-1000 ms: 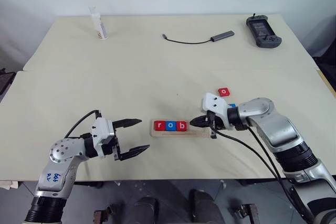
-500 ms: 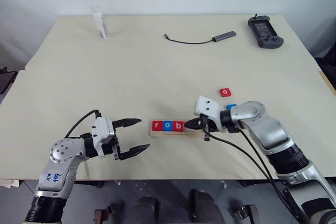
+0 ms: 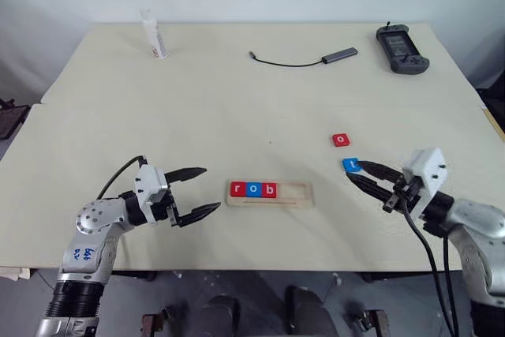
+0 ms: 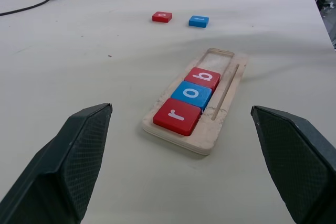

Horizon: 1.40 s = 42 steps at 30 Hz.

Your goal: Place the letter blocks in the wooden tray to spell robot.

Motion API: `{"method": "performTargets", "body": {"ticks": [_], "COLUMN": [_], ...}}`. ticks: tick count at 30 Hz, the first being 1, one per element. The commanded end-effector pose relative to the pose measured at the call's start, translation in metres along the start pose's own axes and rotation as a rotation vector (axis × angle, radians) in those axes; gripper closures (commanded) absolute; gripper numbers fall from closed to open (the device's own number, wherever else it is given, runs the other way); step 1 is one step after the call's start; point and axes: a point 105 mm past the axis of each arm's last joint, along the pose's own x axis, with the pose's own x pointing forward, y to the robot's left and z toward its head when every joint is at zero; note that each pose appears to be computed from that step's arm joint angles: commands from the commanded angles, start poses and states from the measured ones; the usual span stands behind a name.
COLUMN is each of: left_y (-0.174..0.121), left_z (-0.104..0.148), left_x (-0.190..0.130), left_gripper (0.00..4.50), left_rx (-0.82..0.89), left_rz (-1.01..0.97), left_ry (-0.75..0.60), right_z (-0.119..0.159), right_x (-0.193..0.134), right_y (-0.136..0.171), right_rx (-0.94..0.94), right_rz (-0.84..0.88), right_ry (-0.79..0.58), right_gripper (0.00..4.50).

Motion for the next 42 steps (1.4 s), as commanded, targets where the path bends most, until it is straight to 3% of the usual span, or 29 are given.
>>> {"method": "performTargets", "body": {"ticks": [1,5,6,12,17,21,24,29,42], "left_y": [0.005,0.004,0.002,0.001,-0.002,-0.006,-0.007,-0.009,-0.01], "left_z": [0.006,0.004,0.004,0.005,0.008,0.011,0.012,0.014,0.019], "left_x": [0.001,0.001,0.002,0.005,0.007,0.009,0.009,0.01,0.008], "left_gripper": [0.0,0.0,0.0,0.0,0.0,0.0,0.0,0.0,0.0], "left_rx": [0.024,-0.004,-0.007,0.002,0.016,0.021,0.016,0.016,0.021], "left_rz": [-0.005,-0.009,-0.014,-0.021,-0.032,-0.035,-0.024,-0.008,0.019], "left_ry": [-0.015,-0.017,-0.016,-0.022,-0.029,-0.041,-0.043,-0.05,-0.051], "right_z": [0.009,-0.016,-0.019,-0.023,-0.001,0.009,0.008,0.007,0.001], "right_x": [-0.026,-0.047,-0.051,-0.058,-0.023,0.013,0.034,0.064,0.093], "right_y": [-0.013,-0.011,-0.014,-0.024,-0.028,-0.025,-0.028,-0.038,-0.047], "right_rx": [-0.056,-0.031,-0.032,-0.035,-0.005,0.056,0.086,0.15,0.196], "right_rz": [-0.2,-0.284,-0.31,-0.355,-0.229,-0.037,0.003,-0.042,-0.128], "right_ry": [-0.061,0.003,0.006,0.003,-0.047,0.068,0.185,0.319,0.382], "right_gripper": [1.49,0.12,0.06,0.06,0.06,0.06,0.06,0.06,0.06]}}
